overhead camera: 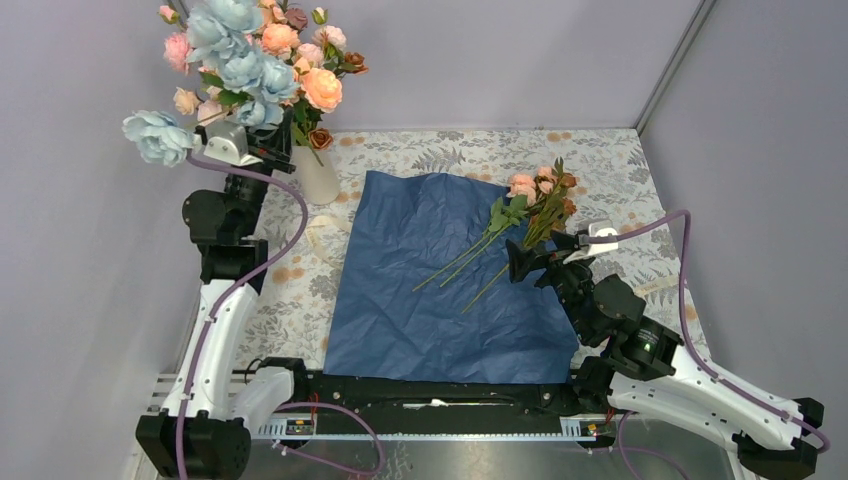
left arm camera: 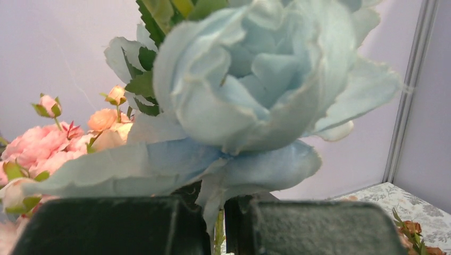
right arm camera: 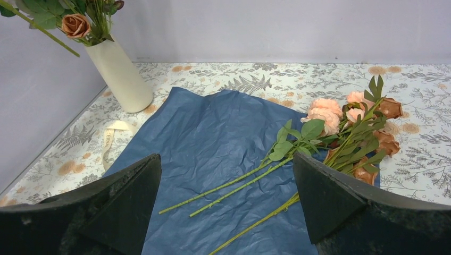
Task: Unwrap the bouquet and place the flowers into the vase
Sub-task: Insert the fake flower into the vase.
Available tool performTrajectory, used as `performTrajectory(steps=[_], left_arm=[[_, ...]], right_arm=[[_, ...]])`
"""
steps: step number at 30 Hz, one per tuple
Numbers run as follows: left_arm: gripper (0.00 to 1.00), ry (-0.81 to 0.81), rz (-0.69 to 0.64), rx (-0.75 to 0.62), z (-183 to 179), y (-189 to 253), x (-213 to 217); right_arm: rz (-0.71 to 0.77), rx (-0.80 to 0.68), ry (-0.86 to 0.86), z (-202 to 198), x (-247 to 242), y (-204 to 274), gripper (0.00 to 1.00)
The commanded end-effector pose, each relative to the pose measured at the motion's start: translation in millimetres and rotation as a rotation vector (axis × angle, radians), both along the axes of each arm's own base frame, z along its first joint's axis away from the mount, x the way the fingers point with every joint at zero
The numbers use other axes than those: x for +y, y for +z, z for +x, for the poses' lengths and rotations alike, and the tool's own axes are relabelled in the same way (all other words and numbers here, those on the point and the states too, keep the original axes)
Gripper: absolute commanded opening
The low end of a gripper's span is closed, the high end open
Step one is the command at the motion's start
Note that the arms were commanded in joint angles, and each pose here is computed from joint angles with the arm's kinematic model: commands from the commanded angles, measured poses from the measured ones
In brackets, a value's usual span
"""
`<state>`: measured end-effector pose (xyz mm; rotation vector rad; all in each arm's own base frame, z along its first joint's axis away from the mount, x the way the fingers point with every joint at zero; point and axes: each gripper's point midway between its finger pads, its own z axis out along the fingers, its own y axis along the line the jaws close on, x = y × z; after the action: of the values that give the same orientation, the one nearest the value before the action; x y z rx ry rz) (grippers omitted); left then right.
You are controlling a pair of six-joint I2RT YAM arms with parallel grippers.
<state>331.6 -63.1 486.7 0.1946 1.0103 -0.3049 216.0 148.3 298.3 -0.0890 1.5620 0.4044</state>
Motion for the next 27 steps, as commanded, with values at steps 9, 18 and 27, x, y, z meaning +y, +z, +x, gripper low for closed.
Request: performTrajectory(steps=[9,18,27], left_arm=[[0.0,0.126,0.232,-0.048,27,10,-6],[0.0,0.126,0.202,-0.067,48,14,-7],[0.0,0.169,0.158,-0.139,53,35,1]], right_arm=[[0.045,-0.013,-0.054,1,-14,2,1.0],[0.066,0.002,-0.05,0,-14,-3,1.0],[0.062,0.002,-0.058,0,-16,-4,1.0]])
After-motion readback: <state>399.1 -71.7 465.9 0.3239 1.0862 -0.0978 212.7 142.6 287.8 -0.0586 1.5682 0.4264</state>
